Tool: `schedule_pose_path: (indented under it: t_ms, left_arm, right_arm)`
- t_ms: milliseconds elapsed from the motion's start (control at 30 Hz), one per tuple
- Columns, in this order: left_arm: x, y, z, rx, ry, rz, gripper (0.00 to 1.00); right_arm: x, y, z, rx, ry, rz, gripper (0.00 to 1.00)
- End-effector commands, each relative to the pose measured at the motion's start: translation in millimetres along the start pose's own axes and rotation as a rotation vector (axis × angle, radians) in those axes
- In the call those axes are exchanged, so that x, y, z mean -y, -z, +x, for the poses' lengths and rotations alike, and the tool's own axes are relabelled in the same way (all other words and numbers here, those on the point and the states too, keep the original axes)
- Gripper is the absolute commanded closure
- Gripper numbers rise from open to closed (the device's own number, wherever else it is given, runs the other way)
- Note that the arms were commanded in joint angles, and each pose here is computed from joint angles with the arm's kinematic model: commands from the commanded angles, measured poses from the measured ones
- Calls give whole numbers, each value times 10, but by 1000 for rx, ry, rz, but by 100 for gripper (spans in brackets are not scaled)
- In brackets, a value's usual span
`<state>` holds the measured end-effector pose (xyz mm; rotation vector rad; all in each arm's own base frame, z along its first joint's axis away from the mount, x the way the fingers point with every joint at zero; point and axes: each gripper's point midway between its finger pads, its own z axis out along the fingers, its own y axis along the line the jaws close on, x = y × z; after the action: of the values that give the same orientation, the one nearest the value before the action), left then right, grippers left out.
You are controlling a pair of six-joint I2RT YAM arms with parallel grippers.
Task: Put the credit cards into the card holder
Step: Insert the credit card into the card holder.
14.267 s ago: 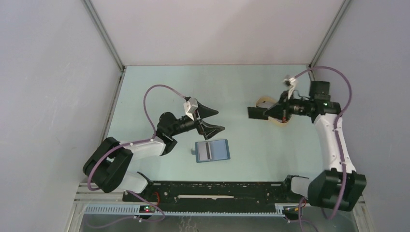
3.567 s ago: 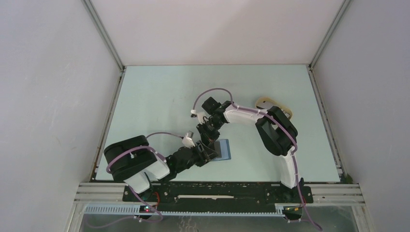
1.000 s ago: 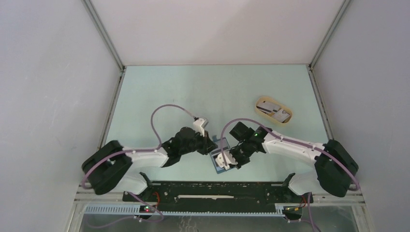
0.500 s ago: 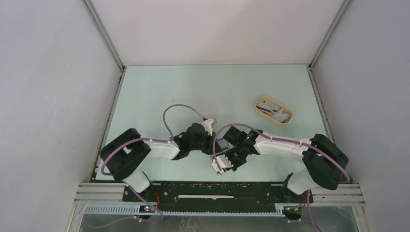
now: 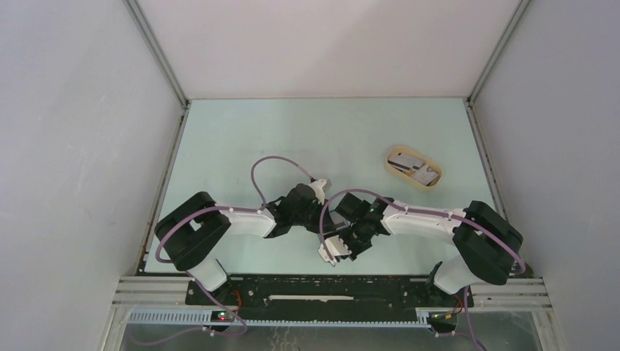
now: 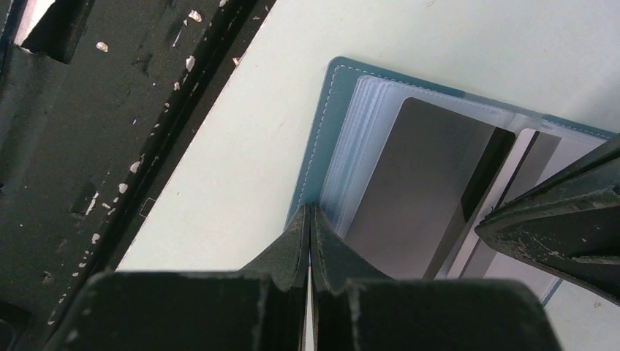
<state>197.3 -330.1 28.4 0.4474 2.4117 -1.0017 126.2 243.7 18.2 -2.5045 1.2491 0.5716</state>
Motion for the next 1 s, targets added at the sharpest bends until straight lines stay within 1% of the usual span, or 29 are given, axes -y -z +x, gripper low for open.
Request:
schedule_pose_path:
  t_ms: [0,133,533,800,967]
  left_arm:
    - [93,-27,-26,-25,-23,18,89]
    - [105,-15,19,-45,-23,24,89]
    - [246,6,-1,-50,-18,84,89]
    - [410,-210,-131,-46,30,165,88]
    - [506,-308,-298,-10,67,212,86]
  right_arm:
    - [41,-9,23,-22,-5,15,95]
    - [78,22,55,-26,-19,34,95]
    - [281,196,229,-66,-85,136,95]
    - [495,427,493,-130,-167,264,94]
    - [539,623,621,-121,-231,323,90]
